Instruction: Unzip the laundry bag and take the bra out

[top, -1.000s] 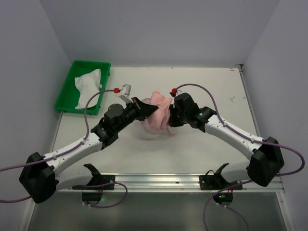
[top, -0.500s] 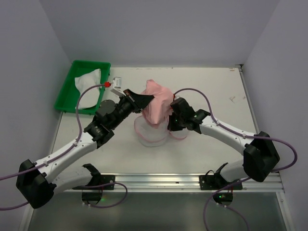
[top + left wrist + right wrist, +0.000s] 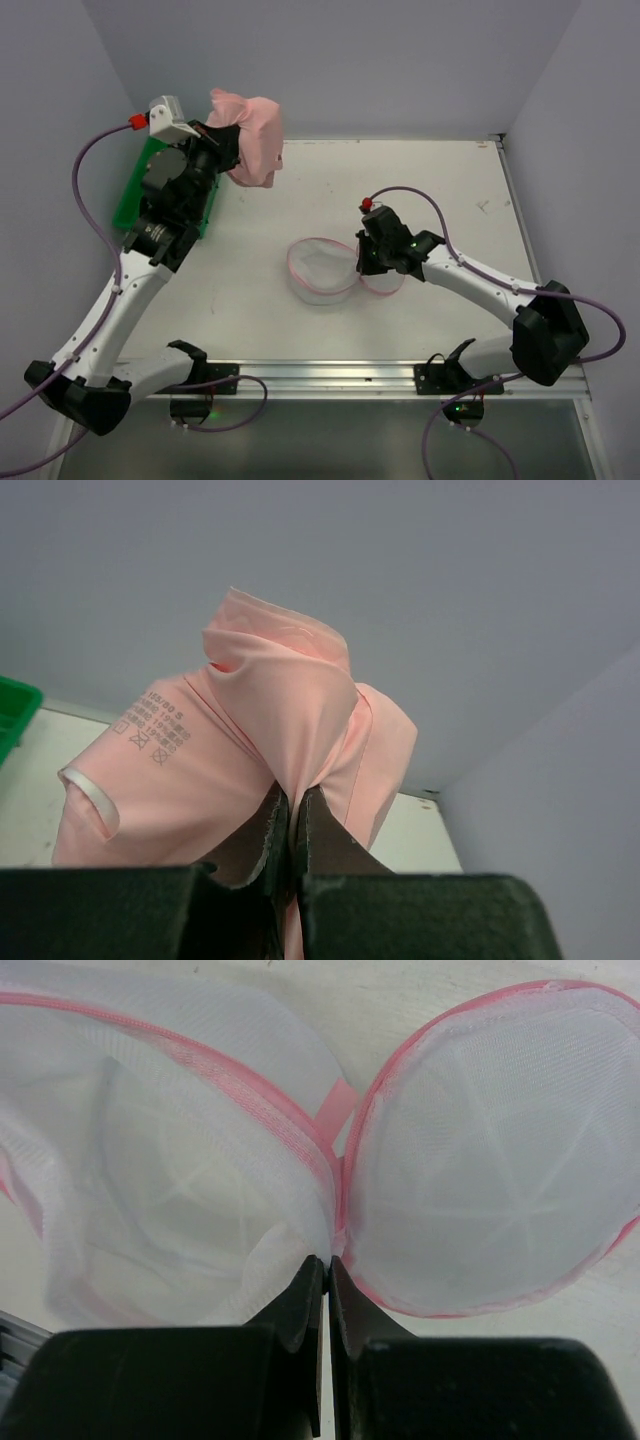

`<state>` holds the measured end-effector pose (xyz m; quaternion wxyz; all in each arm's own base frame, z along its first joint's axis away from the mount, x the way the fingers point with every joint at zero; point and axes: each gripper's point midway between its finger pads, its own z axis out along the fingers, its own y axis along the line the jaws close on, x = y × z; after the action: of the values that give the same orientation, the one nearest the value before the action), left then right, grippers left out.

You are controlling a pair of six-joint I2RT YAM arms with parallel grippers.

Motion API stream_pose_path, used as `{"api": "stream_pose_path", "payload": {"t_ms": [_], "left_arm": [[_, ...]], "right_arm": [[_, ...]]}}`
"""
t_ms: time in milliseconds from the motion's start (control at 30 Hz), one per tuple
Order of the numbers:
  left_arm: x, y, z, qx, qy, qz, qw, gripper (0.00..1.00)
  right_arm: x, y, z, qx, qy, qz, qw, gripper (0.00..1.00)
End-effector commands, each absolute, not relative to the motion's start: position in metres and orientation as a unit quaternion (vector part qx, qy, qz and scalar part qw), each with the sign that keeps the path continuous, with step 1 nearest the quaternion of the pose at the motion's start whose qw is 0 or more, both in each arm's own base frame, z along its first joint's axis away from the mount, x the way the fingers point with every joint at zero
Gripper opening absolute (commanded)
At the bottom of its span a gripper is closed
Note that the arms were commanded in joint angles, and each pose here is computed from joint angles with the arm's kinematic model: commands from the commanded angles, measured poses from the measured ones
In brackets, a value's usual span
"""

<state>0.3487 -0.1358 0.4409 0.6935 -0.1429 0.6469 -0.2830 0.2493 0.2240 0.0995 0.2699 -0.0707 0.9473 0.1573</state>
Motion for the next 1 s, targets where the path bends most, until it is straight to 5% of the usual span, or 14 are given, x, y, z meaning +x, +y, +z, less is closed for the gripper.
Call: {"api": "stream_pose_path", "payload": {"t_ms": [0, 533, 967], "left_arm": [[0.375, -0.092, 0.427, -0.184, 0.668, -0.165, 0.702, 0.00], [0.453, 0.110, 0.360, -0.443, 0.594, -0.043, 0.670, 0.00], [0.466, 0.150, 0.149, -0.524, 0.662, -0.042, 0.534, 0.00]], "right_arm": [[0.250, 0.229, 0.115, -0.083, 0.938, 0.178, 0.287, 0.00], [0.242, 0.238, 0.115, -0.118, 0.928, 0.212, 0.281, 0.00], [0.236, 0.237, 0.105, -0.127, 0.931, 0.213, 0.269, 0.00]]}}
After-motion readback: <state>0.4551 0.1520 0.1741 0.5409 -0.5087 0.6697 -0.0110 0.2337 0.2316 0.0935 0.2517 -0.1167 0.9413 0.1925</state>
